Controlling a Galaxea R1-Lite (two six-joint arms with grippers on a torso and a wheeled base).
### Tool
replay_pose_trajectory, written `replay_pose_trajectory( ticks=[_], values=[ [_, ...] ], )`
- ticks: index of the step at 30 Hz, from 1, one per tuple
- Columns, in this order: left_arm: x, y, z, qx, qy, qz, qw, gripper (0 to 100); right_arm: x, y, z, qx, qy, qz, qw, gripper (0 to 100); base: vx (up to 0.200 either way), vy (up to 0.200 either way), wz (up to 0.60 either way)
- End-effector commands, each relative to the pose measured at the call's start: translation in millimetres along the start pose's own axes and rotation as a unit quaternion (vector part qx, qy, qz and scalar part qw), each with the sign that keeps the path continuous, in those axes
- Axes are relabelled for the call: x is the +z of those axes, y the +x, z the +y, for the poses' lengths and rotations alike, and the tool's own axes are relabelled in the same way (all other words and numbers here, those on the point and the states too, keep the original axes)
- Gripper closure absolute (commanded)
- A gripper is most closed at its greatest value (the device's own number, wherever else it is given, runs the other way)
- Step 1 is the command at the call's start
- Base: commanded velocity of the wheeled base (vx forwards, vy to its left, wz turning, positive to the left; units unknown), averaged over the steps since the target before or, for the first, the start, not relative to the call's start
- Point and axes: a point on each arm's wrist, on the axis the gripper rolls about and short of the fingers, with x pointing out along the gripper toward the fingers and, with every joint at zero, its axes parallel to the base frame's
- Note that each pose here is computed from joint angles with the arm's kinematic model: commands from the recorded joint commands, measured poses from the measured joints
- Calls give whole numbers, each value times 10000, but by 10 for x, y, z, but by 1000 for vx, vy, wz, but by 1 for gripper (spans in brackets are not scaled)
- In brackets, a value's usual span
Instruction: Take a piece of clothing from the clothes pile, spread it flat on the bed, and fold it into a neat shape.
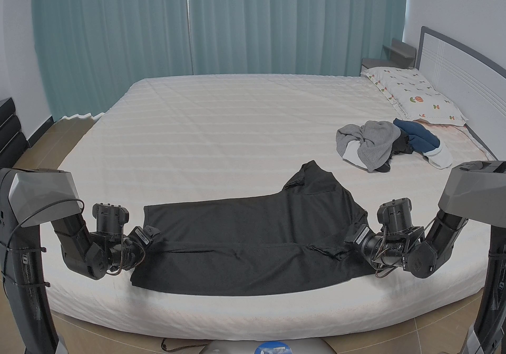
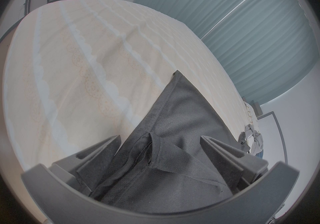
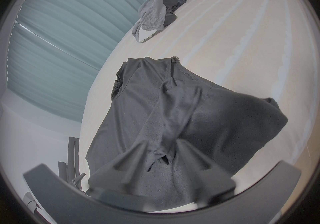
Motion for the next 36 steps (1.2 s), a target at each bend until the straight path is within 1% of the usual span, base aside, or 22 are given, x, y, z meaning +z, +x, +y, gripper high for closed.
replay_pose_trajectory(
  ticks=[1,3,4,6,10,11,14,18,23,28,36],
  values=[
    [1,1,2,6,-4,-6,10000,0,128,-186,95,227,57,-175,9996,0,0,0,0],
    [1,1,2,1,-4,0,10000,0,249,-286,132,365,127,-310,9988,0,0,0,0],
    [1,1,2,1,-4,0,10000,0,255,-294,131,373,131,-313,9987,0,0,0,0],
    [1,1,2,1,-4,0,10000,0,384,-378,130,515,180,-362,9979,0,0,0,0],
    [1,1,2,1,-12,0,10000,0,446,-360,42,468,127,-290,9984,0,0,0,0],
    [1,1,2,1,-12,0,10000,0,470,-328,-21,409,83,-258,9988,0,0,0,0],
    [1,1,2,6,-12,-6,10000,0,449,-258,-97,339,17,-140,9993,0,0,0,0],
    [-5,0,1,2,-6,-2,10000,0,424,-91,-204,222,-94,-97,9997,0,0,0,0],
    [-5,0,1,2,-6,-2,10000,0,370,95,-312,285,-277,-191,9990,0,0,0,0],
    [-7,-2,4,13,-7,-3,10000,0,355,183,-326,289,-287,-209,9990,0,0,0,0],
    [-4,0,1,7,1,-8,10000,0,422,213,-290,379,-251,-342,9984,0,0,0,0]
  ],
)
